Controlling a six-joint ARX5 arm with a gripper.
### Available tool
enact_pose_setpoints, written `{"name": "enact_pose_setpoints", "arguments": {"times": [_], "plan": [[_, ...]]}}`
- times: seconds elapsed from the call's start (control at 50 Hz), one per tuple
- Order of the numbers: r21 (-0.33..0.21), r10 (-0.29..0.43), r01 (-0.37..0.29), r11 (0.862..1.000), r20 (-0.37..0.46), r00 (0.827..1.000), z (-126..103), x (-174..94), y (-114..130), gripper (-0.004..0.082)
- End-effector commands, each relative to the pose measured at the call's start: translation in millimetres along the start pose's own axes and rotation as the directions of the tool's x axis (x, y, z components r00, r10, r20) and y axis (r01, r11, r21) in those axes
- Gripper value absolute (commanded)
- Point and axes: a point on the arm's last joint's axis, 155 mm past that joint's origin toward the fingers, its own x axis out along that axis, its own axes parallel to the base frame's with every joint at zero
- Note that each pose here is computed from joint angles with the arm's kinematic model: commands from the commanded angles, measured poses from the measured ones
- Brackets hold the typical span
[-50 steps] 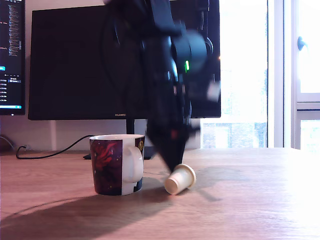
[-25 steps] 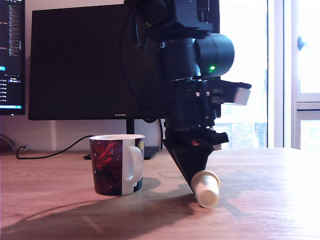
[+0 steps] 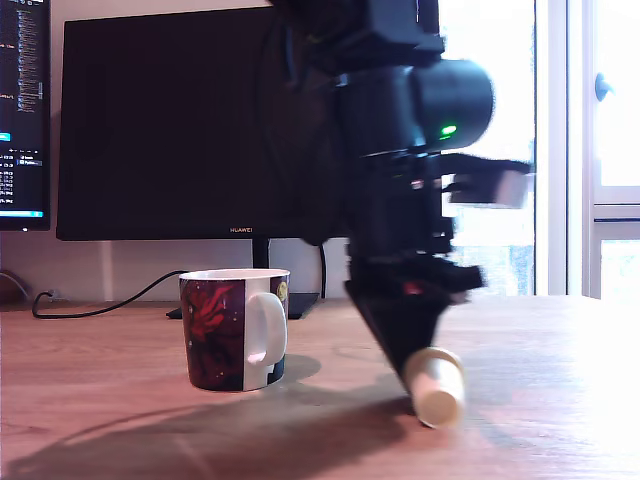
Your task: Pick up the coffee capsules from the table one by one and drop them inside the nearest coffee cup
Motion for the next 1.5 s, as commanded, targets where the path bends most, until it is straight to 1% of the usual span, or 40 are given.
{"name": "enact_pose_setpoints", "arguments": {"times": [0.0,0.26,0.38,0.64,0.86,0.92,0.98,1.02,1.12,1.24,1.28,1.3,1.34,1.36,1.4,1.42,1.48], "plan": [[0.009,-0.018,0.019,1.0,-0.026,0.999,-5.0,10.3,-9.2,-0.0021],[0.031,-0.023,0.024,0.999,-0.025,0.999,-2.5,4.7,-18.9,-0.0021],[0.035,-0.043,0.044,0.998,-0.022,0.999,-2.2,-0.3,-24.5,-0.0021],[0.034,-0.109,0.109,0.993,-0.002,0.994,1.3,-9.6,-41.1,-0.0021],[0.033,-0.102,0.101,0.994,0.008,0.995,4.3,-10.1,-41.2,-0.0021],[0.034,-0.087,0.087,0.996,0.016,0.996,6.6,-9.9,-38.2,-0.0021],[0.03,-0.059,0.058,0.998,0.028,0.998,9.3,-10.5,-31.0,-0.0021],[0.024,-0.04,0.039,0.999,0.041,0.998,11.7,-11.7,-24.7,-0.0021],[0.007,-0.022,0.021,1.0,0.064,0.998,14.5,-16.3,-14.2,-0.0021],[-0.048,0.0,0.005,0.999,0.101,0.995,17.7,-28.1,0.0,-0.0021],[-0.056,0.011,-0.004,0.998,0.121,0.993,20.5,-33.5,5.1,-0.0021],[-0.078,0.016,-0.005,0.997,0.132,0.991,22.2,-36.2,7.1,-0.0021],[-0.091,0.03,-0.015,0.996,0.159,0.987,26.2,-44.2,12.5,-0.0021],[-0.119,0.036,-0.016,0.993,0.172,0.984,28.4,-48.0,14.8,-0.0021],[-0.13,0.05,-0.024,0.991,0.2,0.978,32.5,-57.8,19.1,-0.0021],[-0.146,0.058,-0.026,0.989,0.222,0.973,36.8,-62.2,21.2,-0.0021],[-0.159,0.076,-0.033,0.987,0.272,0.959,46.0,-76.6,24.6,-0.0021]]}}
